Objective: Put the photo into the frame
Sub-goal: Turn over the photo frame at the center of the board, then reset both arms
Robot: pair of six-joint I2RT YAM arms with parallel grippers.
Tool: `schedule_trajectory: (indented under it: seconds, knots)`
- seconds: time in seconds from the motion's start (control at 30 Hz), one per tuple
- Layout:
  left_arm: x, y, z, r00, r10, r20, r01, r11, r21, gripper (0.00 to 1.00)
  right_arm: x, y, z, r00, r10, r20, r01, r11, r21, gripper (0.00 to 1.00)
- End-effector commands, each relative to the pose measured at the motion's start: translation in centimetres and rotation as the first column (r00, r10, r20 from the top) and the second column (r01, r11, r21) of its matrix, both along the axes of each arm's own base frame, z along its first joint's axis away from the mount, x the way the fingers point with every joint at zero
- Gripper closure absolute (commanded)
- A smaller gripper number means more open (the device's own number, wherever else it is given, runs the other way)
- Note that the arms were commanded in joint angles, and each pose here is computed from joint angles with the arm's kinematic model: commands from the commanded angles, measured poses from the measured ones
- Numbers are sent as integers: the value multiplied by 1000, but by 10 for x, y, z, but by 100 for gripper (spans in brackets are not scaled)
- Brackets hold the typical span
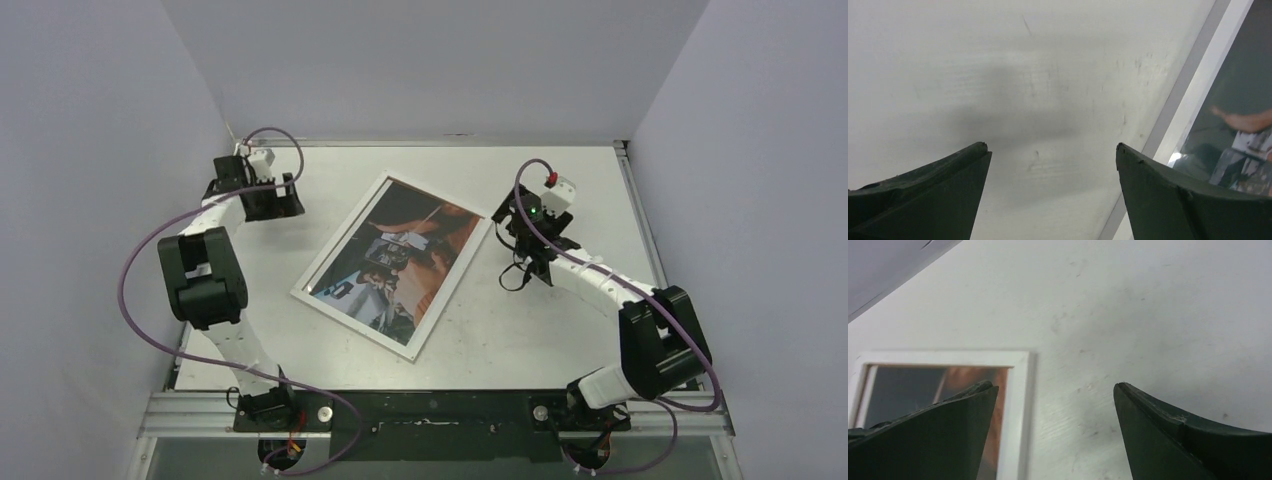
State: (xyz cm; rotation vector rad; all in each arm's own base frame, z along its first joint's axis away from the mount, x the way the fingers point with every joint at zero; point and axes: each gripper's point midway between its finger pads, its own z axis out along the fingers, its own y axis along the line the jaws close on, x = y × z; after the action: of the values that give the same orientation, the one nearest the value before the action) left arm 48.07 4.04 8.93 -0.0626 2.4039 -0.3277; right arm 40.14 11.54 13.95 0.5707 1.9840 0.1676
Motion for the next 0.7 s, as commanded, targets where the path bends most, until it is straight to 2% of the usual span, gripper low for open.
schedule_trajectory:
  seconds: [0.0,0.1,0.33,0.43,0.57,0.67]
  knots:
    - [-5,3,-7,980,17,196,-20,1000,13,4,15,-69,10,930,-315,190,339,934,-111,10]
    - [-16,2,-3,972,64,225,-65,998,-2,4,9,-93,-5,896,-391,211,422,898,-128,10]
    - [-50,2,7,941,107,322,-109,994,-13,4,-9,-132,-27,866,-454,207,483,868,-118,10]
    - [-67,-1,1,908,145,392,-142,989,-38,4,-16,-144,-34,849,-482,218,513,851,-115,10]
    - [-80,-5,7,836,202,510,-178,979,-97,4,-21,-146,-39,838,-481,259,511,857,-64,10]
    - [-88,-16,16,789,159,593,-140,987,-78,4,-36,-152,-38,814,-482,324,506,863,13,10]
